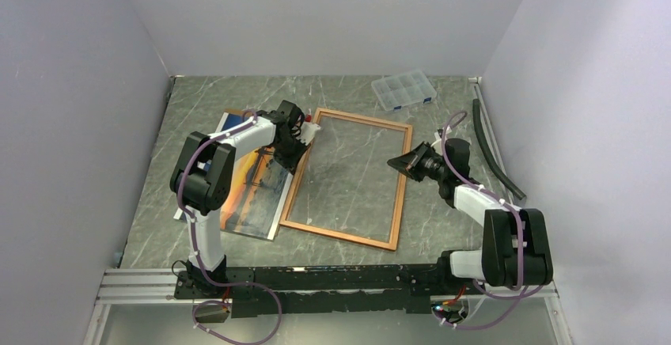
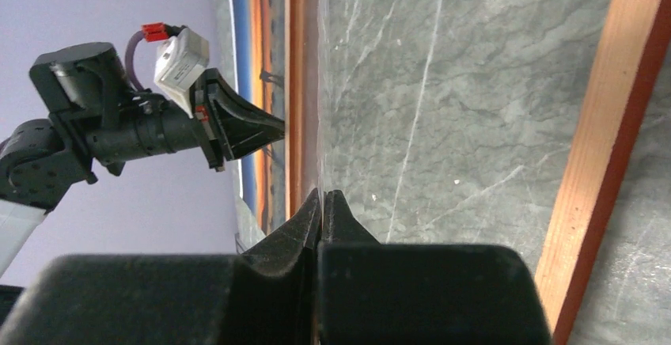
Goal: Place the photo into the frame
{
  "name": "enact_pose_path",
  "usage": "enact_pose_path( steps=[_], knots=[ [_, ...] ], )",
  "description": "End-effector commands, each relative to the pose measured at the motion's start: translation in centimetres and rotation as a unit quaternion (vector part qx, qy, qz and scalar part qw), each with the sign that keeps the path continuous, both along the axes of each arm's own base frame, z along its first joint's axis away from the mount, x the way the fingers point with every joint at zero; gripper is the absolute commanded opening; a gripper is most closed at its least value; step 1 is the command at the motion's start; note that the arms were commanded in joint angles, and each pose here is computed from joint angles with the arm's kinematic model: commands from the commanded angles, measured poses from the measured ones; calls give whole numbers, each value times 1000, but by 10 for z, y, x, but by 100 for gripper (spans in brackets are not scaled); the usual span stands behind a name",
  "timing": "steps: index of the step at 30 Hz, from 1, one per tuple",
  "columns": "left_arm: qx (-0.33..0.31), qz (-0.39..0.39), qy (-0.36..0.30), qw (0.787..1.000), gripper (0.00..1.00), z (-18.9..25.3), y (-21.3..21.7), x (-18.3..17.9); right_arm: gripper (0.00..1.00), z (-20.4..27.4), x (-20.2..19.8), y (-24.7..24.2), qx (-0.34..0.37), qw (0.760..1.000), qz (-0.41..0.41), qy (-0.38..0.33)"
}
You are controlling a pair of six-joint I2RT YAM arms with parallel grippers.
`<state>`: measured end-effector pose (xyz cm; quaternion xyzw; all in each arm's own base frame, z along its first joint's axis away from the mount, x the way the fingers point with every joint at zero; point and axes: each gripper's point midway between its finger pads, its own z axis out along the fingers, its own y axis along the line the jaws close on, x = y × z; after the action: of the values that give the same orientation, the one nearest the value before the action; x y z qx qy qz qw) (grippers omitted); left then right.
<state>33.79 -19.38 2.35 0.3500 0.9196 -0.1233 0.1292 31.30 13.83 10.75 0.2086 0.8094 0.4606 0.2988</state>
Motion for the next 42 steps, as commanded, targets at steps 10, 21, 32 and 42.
enact_pose_path(
  steps=[10,21,32,42],
  knots=[
    [-30,-22,7,999,3,-1,-22,-1,0,18,1,6,21,999,5,-40],
    [-28,-24,6,999,3,-2,-22,-1,0,14,14,3,32,999,-24,-32],
    [-30,-27,7,999,3,-3,-22,-1,0,19,21,1,33,998,-34,-43],
    [-30,-26,6,999,3,-3,-22,-1,0,17,16,0,25,998,-36,-52]
  ],
)
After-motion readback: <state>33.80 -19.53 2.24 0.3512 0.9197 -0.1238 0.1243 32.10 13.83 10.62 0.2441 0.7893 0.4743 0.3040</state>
